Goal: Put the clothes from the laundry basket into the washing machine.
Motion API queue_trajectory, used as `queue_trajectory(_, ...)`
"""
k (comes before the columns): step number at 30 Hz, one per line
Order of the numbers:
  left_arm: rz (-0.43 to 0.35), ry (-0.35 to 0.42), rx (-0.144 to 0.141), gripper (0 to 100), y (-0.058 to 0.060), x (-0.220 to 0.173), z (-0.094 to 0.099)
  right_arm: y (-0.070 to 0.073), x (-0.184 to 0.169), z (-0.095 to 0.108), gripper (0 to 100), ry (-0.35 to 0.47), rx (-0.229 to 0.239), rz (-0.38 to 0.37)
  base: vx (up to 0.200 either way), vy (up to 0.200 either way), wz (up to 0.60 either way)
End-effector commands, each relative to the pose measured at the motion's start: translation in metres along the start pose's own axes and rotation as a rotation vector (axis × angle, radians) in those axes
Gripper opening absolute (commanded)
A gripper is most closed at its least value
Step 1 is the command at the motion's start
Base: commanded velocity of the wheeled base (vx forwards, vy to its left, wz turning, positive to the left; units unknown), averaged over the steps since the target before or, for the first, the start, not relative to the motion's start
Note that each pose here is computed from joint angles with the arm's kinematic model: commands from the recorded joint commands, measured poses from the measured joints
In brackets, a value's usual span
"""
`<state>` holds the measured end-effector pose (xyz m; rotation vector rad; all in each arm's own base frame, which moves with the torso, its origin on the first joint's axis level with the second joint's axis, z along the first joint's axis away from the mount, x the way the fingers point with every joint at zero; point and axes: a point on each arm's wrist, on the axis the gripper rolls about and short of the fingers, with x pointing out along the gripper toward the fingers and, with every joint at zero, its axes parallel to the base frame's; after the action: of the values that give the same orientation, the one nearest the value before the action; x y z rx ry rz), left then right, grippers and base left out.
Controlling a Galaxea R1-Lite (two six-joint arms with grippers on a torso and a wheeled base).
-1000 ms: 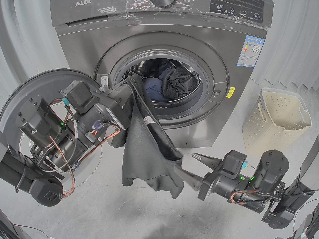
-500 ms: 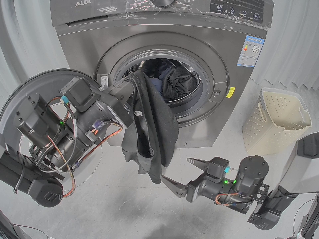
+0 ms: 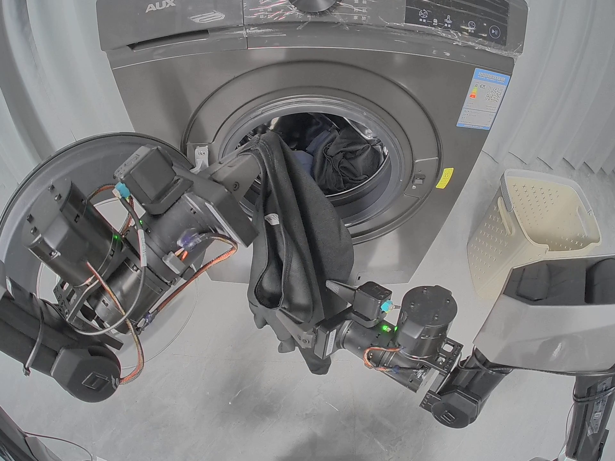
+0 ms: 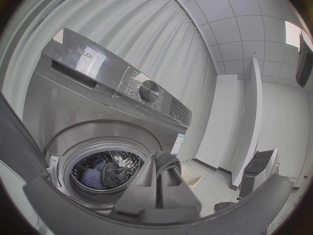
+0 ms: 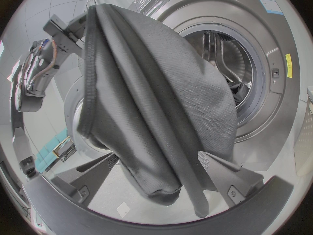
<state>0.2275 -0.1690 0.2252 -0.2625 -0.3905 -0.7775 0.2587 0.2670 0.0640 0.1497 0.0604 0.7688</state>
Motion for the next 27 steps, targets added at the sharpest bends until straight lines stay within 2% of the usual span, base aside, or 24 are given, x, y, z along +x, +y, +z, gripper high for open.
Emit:
queue_trajectory(1, -0.009, -0.002, -0.004, 0, -0.003, 0.0, 0.0, -0.014, 0.012, -0.009, 100, -0.005, 0.004, -0.049, 0.0, 0.0, 0.0)
queue_trajectory(3, -0.009, -0.002, -0.005, 0, -0.003, 0.0, 0.0, -0.021, 0.015, -0.004, 100, -0.029, 0.012, -0.092, 0.0, 0.0, 0.0)
queue_trajectory(9, -0.013, -0.003, -0.006, 0, -0.004, 0.0, 0.0, -0.037, 0.016, 0.001, 100, -0.048, 0.013, -0.132, 0.0, 0.0, 0.0)
queue_trajectory(15, -0.024, 0.0, -0.012, 0, -0.008, 0.0, 0.0, -0.032, 0.029, -0.001, 100, -0.074, 0.007, -0.092, 0.0, 0.0, 0.0)
queue_trajectory(20, -0.026, -0.002, -0.011, 0, -0.008, 0.0, 0.0, -0.028, 0.041, -0.012, 100, -0.07, -0.004, -0.05, 0.0, 0.0, 0.0)
queue_trajectory(27, -0.035, -0.017, -0.011, 0, -0.011, -0.001, 0.005, -0.037, 0.054, -0.017, 100, -0.093, -0.016, -0.051, 0.0, 0.0, 0.0)
